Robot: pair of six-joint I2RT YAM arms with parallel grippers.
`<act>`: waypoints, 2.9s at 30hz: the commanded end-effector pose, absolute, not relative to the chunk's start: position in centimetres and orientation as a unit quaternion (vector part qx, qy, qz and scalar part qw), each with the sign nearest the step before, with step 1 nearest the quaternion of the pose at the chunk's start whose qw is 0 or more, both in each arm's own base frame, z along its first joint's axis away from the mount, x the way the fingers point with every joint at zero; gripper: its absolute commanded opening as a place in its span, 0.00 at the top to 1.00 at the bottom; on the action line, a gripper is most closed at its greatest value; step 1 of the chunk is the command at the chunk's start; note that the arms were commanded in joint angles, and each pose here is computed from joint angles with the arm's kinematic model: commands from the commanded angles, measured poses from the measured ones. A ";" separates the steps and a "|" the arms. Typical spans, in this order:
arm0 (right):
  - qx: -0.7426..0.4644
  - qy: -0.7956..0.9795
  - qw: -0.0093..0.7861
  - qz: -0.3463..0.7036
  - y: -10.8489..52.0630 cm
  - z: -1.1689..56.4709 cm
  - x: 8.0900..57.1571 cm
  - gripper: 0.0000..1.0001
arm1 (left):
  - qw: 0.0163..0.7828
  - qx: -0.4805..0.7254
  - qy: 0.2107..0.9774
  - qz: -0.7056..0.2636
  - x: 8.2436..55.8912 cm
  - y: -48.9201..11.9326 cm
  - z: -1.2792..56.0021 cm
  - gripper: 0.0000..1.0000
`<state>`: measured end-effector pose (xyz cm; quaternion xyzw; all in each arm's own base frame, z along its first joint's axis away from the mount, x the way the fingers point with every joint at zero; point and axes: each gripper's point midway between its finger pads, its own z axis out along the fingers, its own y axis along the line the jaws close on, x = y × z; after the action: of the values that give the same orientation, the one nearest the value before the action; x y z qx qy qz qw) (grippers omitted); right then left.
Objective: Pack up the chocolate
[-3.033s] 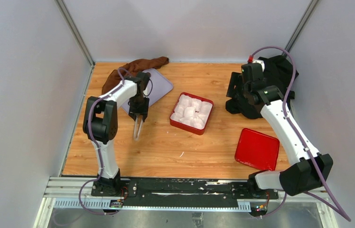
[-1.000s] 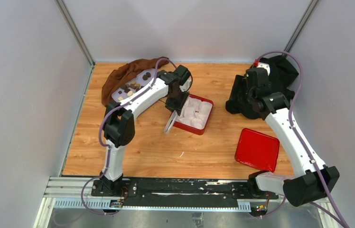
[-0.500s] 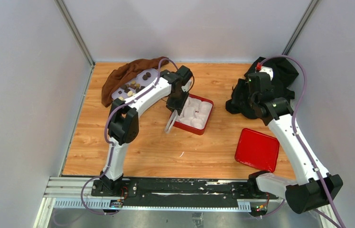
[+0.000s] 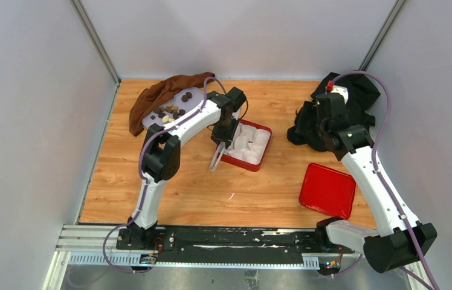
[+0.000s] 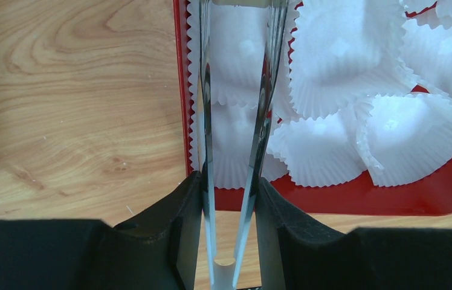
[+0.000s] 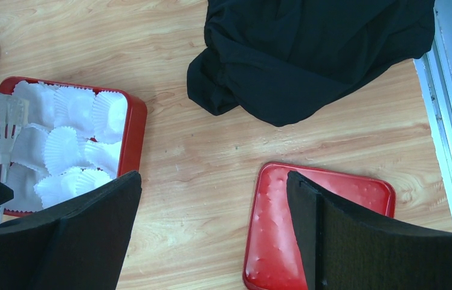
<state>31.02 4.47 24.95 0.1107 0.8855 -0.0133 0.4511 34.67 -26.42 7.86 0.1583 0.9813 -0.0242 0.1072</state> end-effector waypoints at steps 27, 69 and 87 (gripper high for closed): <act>0.120 0.887 0.445 -0.034 3.3 24.7 29.9 0.06 | 0.119 0.144 0.982 -0.017 36.2 -27.3 7.5 0.61; 0.100 0.895 0.433 -0.026 4.3 24.3 31.5 0.06 | 0.236 0.067 0.969 -0.027 33.0 -18.5 6.2 0.68; 0.096 0.899 0.427 -0.026 4.4 24.2 31.2 0.06 | 0.282 0.069 0.957 -0.024 32.1 -16.8 6.2 0.07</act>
<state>31.35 4.68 23.42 0.0958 0.9003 -0.0242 0.4238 31.20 -17.07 3.79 0.0785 0.9705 -0.0159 0.2276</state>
